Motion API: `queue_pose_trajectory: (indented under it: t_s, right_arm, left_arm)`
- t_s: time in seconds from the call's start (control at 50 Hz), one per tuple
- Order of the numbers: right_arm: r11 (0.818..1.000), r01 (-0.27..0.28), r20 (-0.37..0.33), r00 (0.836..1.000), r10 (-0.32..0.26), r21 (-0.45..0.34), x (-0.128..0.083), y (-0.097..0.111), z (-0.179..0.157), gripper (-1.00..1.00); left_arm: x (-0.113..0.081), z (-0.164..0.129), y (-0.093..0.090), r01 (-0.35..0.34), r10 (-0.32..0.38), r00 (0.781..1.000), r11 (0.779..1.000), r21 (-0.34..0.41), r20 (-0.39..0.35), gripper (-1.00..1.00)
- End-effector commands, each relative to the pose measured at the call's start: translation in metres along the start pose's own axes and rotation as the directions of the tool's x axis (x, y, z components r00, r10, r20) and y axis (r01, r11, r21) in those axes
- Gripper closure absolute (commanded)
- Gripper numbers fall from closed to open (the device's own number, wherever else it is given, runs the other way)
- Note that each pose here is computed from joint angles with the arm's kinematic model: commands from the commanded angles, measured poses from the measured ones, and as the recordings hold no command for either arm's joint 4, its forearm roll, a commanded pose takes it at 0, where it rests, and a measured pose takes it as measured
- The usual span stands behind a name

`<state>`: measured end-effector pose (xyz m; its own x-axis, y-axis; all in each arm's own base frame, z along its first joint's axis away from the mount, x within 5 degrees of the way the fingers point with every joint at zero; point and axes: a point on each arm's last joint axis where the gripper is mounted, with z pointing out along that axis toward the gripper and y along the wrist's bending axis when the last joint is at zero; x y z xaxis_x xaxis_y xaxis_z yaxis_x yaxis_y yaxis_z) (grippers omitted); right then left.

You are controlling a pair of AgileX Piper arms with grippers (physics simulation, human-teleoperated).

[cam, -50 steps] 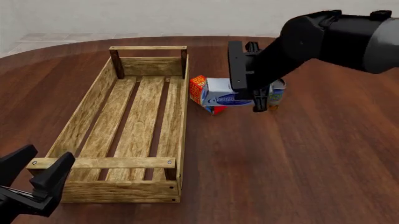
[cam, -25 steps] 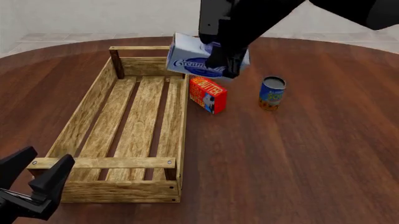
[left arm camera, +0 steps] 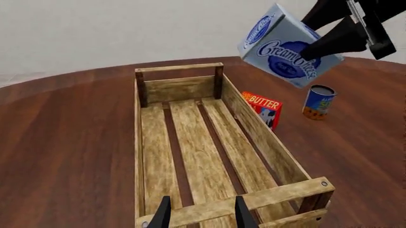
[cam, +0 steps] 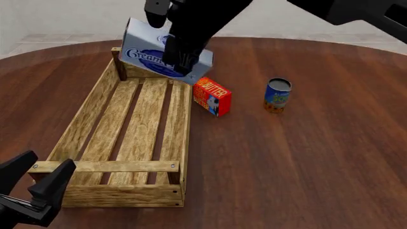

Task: Pick up the cream cheese and put it in the tray.

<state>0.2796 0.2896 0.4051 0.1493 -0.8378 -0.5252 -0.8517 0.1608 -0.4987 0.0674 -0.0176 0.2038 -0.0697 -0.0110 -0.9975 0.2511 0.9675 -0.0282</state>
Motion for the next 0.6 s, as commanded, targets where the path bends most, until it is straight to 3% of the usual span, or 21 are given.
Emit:
queue_pose_trajectory:
  t_s: [0.02, 0.22, 0.6]
  right_arm:
    - [0.998, -0.066, 0.043, 0.997, 0.066, -0.012, -0.02, 0.01, 0.012, 1.0]
    - [0.998, -0.057, 0.076, 0.995, 0.059, -0.04, -0.029, 0.036, 0.033, 1.0]
    - [0.995, -0.058, 0.076, 0.995, 0.063, -0.076, -0.021, 0.069, 0.079, 1.0]
  left_arm:
    - [0.0, -0.001, 0.0, 0.003, -0.003, 1.0, 1.0, 0.006, 0.002, -1.0]
    - [0.0, -0.002, -0.001, 0.004, -0.004, 1.0, 1.0, 0.01, 0.006, -1.0]
    - [0.0, -0.003, -0.001, -0.007, 0.007, 1.0, 1.0, 0.019, 0.014, -1.0]
